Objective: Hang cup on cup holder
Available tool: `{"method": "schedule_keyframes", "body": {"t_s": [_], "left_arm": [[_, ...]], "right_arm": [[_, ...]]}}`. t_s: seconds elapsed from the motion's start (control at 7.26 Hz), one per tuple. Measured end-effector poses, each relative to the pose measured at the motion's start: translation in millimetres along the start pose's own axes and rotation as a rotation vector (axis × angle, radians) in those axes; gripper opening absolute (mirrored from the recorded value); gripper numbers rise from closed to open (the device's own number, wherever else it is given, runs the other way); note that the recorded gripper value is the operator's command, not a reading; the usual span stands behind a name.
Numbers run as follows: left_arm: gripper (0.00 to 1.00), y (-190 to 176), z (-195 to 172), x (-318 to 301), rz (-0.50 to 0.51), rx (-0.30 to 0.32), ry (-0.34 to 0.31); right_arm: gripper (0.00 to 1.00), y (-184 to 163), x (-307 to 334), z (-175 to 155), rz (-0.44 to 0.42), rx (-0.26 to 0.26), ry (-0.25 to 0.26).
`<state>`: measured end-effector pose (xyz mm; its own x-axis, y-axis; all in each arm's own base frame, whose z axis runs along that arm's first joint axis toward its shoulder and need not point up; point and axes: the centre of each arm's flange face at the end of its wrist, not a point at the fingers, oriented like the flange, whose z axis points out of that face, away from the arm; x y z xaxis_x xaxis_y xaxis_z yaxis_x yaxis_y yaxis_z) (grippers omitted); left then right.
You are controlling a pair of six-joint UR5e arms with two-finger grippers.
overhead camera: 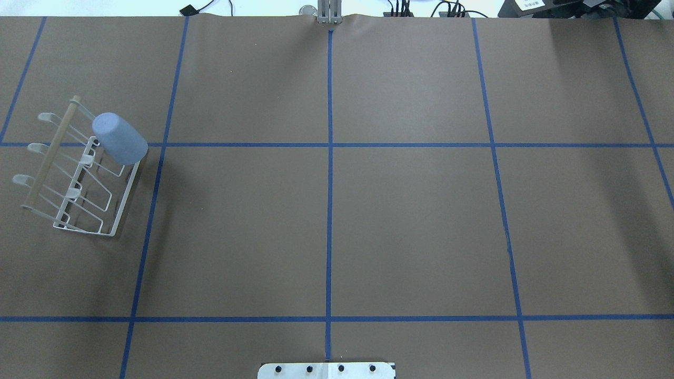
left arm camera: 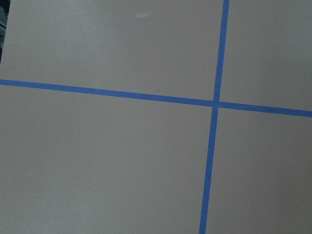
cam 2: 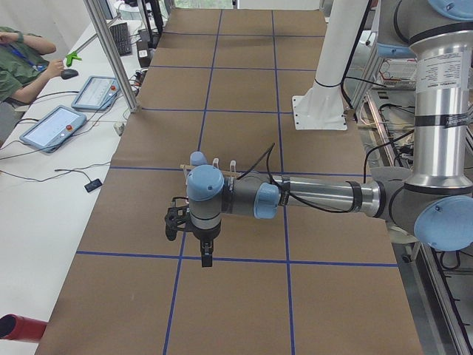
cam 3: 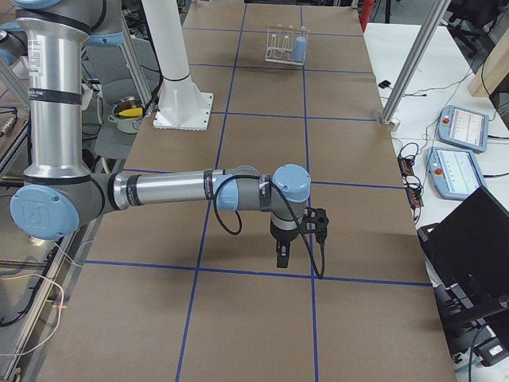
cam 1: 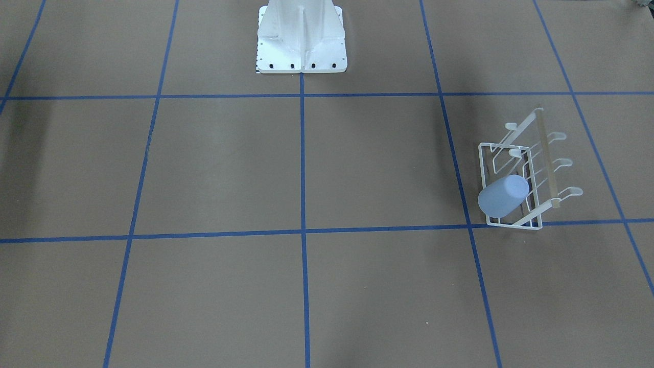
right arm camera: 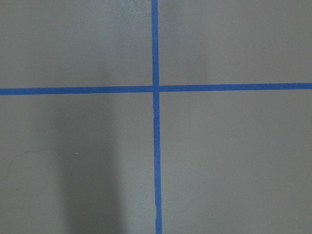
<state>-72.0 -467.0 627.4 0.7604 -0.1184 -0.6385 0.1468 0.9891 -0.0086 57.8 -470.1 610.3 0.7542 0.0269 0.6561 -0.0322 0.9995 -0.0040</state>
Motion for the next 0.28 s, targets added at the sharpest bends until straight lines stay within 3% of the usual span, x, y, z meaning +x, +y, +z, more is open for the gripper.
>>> {"method": "schedule_keyframes", "body": {"t_s": [0.28], "left_arm": [[0.99,-0.1,1.0,-0.8,-0.001,-0.002,0.000]], "right_arm": [[1.00,0.2,0.0,0.0,-0.001,0.001,0.000]]}}
